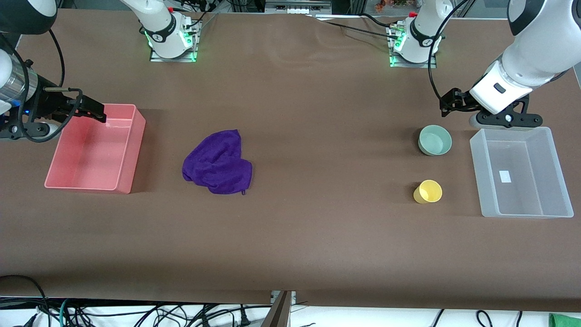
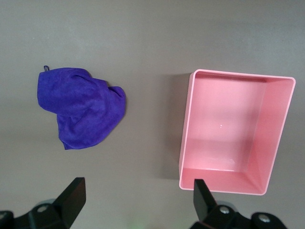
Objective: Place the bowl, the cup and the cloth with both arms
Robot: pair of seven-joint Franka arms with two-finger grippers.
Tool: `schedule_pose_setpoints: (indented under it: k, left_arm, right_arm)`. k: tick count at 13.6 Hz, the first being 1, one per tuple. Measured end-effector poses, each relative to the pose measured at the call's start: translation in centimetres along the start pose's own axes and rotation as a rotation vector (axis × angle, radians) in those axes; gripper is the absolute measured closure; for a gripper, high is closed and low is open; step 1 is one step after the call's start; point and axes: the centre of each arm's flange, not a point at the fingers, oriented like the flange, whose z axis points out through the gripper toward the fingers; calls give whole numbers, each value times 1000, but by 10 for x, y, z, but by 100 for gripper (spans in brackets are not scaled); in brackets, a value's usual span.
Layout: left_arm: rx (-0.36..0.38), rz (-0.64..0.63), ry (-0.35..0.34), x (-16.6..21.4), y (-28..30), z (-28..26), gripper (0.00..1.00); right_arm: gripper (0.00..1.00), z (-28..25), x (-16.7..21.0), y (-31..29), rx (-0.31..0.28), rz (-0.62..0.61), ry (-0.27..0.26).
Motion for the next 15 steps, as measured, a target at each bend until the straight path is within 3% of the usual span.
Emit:
schedule_pose_setpoints:
  k: [4,6,9,12,15]
  left_arm:
    - [56,91,-75,21,-23,40,0]
    - [57,195,-112,30,-35,60,0]
    - [19,411,-141,44,-67,98,0]
    - [-54,627,-123,46,-92,158,0]
    - [-64,809,-76,39,-93,231,0]
  right_arm:
    - [0,50,19,-19,-1,-31,-11]
    - [0,75,26,-48,3,-68,-14]
    - [0,133,32,-88,11,-1,-11]
    - [0,205,37,-103,19,11,-19]
    - [0,281,40,-105,39,12,35]
